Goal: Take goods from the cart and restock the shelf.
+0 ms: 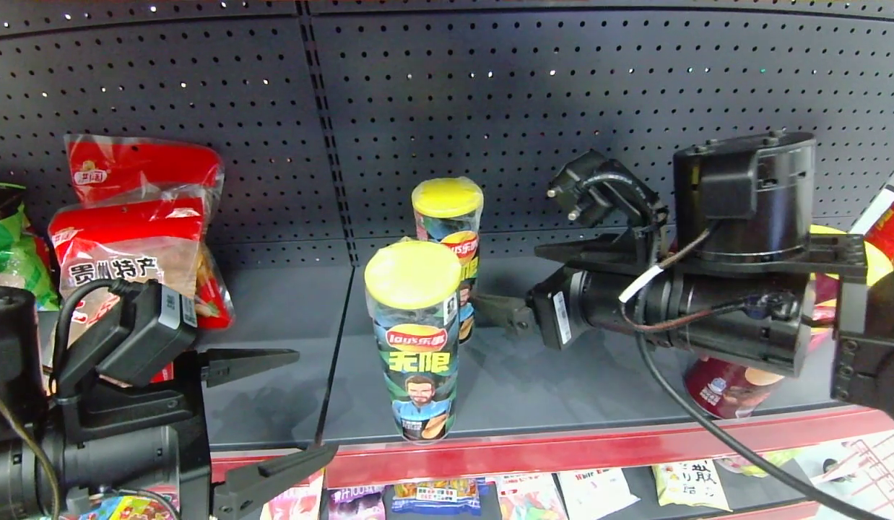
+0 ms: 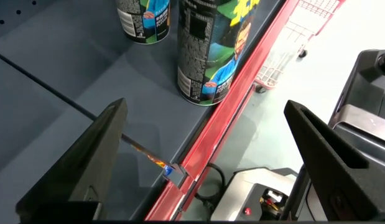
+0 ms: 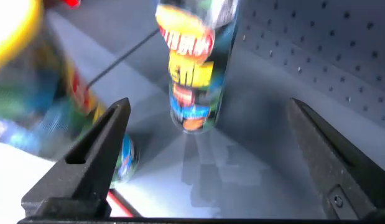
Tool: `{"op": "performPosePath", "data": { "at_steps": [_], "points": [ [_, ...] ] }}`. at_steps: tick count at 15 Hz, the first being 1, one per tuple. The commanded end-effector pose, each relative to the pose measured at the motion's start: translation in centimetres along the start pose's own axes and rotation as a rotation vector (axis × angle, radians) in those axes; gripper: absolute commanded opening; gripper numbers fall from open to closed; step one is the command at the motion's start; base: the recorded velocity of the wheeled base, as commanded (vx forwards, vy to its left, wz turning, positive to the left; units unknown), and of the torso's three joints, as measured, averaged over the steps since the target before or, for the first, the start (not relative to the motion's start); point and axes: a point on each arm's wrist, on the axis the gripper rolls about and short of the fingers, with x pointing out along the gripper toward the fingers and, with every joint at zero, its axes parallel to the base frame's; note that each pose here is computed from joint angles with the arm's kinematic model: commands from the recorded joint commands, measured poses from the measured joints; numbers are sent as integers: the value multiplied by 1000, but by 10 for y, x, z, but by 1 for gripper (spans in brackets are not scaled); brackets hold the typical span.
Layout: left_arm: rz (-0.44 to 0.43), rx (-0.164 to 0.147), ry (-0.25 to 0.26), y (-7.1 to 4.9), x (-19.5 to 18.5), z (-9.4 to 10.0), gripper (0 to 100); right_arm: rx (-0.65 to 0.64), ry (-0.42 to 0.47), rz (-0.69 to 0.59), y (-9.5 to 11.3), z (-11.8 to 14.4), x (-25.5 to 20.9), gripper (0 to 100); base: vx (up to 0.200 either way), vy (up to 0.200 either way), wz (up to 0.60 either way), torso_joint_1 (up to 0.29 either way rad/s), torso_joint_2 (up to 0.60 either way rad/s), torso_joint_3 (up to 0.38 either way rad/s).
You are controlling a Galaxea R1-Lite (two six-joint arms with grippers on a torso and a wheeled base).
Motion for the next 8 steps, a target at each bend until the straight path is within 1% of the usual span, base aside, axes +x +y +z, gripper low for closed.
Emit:
{"op": "performPosePath", "data": {
  "at_steps": [1, 4, 6, 7, 8],
  "points": [
    [-2, -7, 11, 2, 4, 0, 100, 2, -18, -3, -2, -5, -29, 100, 0, 0, 0, 0, 0, 0],
    [23, -16, 34, 6, 9, -2, 100, -1, -35, 11, -2, -17, -66, 100, 0, 0, 0, 0, 0, 0],
    [24, -16, 35, 8, 11, -1, 100, 0, -56, 16, -2, -22, -84, 100, 0, 0, 0, 0, 0, 0],
    [25, -14, 32, 9, 12, 1, 100, -4, -75, 35, 0, -27, -100, 100, 0, 0, 0, 0, 0, 0],
    [27, -13, 31, 9, 13, 2, 100, -5, -81, 45, 2, -30, -106, 100, 0, 0, 0, 0, 0, 0]
  ]
}}
